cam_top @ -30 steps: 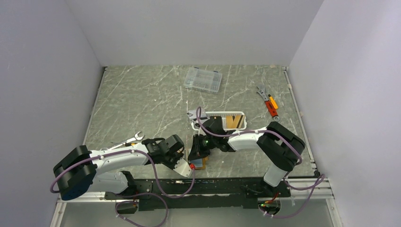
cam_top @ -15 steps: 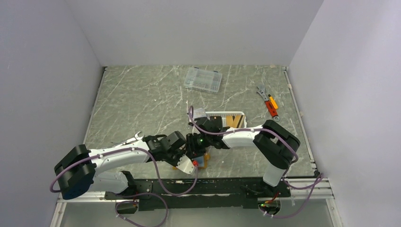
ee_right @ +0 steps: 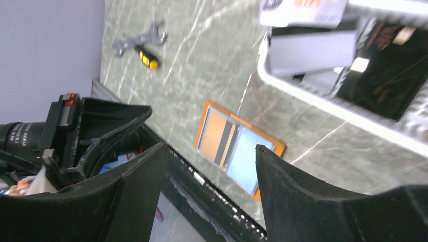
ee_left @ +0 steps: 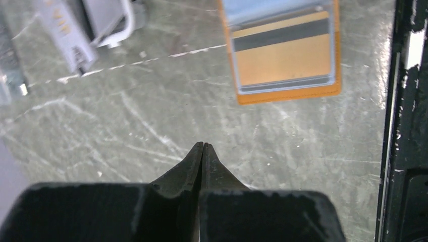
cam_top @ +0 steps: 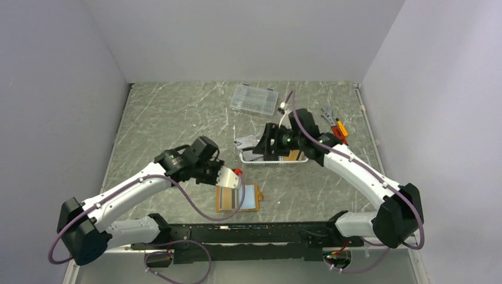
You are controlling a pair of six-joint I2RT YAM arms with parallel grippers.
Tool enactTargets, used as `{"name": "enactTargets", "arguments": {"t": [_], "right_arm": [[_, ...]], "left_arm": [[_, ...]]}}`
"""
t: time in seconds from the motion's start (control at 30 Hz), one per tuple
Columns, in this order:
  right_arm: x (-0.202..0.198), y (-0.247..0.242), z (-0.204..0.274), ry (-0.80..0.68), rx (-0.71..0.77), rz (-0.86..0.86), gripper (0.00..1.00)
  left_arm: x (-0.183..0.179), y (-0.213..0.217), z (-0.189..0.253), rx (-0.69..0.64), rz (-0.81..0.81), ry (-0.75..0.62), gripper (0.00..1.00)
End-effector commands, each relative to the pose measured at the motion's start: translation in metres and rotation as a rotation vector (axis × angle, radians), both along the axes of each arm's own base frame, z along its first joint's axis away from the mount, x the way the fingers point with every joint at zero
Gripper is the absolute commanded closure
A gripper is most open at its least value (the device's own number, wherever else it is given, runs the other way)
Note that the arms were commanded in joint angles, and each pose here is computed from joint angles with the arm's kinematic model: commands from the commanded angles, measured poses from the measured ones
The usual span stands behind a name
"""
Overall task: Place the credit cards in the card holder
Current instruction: Pick up the credit card from the storage box.
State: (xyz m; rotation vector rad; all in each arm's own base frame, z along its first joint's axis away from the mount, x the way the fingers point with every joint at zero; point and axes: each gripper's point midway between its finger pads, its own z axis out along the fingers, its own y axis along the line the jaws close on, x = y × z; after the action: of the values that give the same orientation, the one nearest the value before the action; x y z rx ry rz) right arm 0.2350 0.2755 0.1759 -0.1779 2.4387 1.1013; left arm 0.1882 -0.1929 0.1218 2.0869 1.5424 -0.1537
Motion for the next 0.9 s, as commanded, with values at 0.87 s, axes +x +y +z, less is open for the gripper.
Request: {"name": "enactTargets", "arguments": {"t": [0.87], "right_arm": [[0.130,-0.008,-0.074,0.151,0.116,-0.185,0.34]], "left_arm": [[0.206,-0.069,0.052,-0.547,0.461,0.394,0.82]]}}
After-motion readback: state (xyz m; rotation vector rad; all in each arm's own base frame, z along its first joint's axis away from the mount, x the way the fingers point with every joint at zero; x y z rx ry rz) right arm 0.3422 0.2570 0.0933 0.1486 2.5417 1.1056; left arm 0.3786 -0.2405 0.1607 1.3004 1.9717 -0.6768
